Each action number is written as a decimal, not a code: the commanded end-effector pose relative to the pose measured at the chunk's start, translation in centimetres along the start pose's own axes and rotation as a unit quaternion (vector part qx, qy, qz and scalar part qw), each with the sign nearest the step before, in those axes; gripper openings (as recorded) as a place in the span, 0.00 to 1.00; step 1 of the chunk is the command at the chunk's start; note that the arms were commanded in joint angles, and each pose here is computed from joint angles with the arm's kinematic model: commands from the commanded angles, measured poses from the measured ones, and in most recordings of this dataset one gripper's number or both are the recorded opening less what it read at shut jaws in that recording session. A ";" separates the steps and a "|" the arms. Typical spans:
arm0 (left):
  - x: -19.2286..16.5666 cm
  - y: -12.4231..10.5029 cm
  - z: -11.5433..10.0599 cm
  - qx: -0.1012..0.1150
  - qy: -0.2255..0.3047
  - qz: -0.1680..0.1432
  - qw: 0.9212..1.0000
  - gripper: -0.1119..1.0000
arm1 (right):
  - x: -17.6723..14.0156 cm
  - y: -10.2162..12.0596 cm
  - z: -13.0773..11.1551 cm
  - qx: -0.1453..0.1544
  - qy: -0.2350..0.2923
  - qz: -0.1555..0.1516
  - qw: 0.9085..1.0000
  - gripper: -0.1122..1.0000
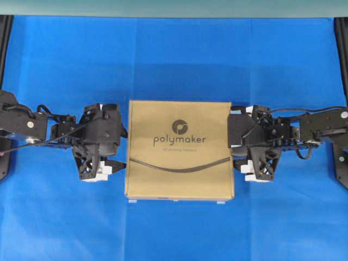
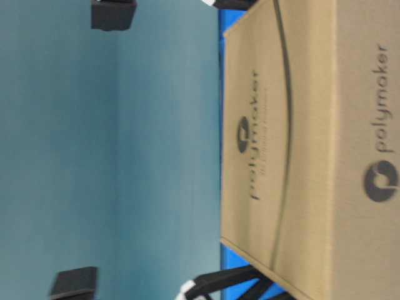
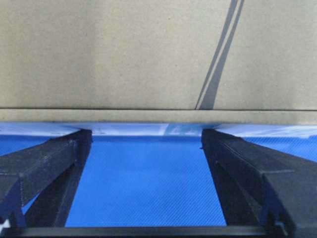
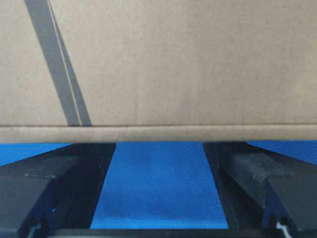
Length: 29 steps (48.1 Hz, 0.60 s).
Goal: Lift up the cardboard box by clamping it between your arms.
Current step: 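Raise both arms together, lifting the clamped box off the table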
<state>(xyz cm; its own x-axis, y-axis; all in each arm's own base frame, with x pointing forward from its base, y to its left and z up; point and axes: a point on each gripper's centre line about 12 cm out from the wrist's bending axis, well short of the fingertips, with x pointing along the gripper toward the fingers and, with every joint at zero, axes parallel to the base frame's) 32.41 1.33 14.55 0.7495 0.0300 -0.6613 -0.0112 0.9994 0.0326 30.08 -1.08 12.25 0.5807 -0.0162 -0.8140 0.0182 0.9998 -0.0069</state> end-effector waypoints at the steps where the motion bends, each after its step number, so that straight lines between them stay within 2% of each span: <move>1: -1.2 0.5 3.4 -0.003 -0.050 0.007 0.999 0.88 | -2.0 0.2 3.6 0.005 -0.055 0.002 0.998 1.00; 11: -3.3 0.8 5.5 -0.002 -0.058 0.011 0.998 0.88 | -4.4 0.3 5.0 0.008 -0.052 0.006 0.999 1.00; 29: -5.2 0.9 7.1 -0.003 -0.057 0.012 0.998 0.88 | -8.3 0.5 7.8 0.012 -0.042 0.015 0.999 1.00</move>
<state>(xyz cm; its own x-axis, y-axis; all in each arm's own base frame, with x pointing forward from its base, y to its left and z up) 32.04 1.62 20.12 0.7631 0.0412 -0.6450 -0.0184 0.9989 0.0420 30.17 -0.90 19.71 0.5588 0.0002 -0.8293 0.0140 0.9999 0.0097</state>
